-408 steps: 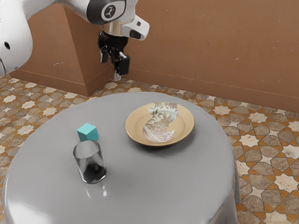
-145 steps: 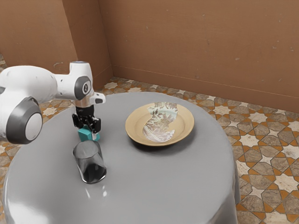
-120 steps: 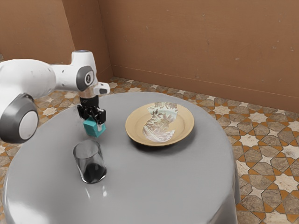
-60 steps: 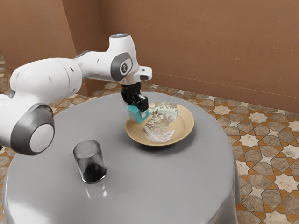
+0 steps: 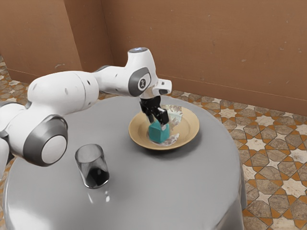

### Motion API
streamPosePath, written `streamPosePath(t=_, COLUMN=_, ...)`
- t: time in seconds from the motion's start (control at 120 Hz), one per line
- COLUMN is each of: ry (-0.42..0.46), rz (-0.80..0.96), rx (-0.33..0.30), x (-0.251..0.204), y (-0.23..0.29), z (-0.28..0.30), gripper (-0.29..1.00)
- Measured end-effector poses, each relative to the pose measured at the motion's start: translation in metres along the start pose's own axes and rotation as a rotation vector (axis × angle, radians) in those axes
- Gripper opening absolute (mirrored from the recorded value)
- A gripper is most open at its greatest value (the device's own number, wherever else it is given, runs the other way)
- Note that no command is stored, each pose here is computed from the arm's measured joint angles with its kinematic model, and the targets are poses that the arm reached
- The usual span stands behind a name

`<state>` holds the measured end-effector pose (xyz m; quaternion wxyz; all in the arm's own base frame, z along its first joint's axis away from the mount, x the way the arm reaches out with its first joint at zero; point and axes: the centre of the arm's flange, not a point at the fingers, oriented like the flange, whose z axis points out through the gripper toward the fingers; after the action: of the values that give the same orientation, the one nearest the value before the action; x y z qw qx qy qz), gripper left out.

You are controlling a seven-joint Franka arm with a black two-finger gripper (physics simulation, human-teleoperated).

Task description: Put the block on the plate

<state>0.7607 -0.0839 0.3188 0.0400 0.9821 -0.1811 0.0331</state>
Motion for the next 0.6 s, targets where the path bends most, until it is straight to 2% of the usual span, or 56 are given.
streamPosePath(t=0.133, ry=0.028, rz=0.012, rx=0.009, x=0.002, y=0.007, z=-0.022, gripper=0.63)
streamPosePath(t=0.317, ry=0.067, rz=0.025, rx=0.001, x=-0.014, y=0.028, z=-0.096, gripper=0.67)
streamPosePath(t=0.417, ry=0.052, rz=0.025, rx=-0.013, x=-0.038, y=0.035, z=-0.131, gripper=0.68)
streamPosePath(t=0.6, ry=0.005, rz=0.078, rx=0.012, x=-0.062, y=0.061, z=-0.17, gripper=0.69)
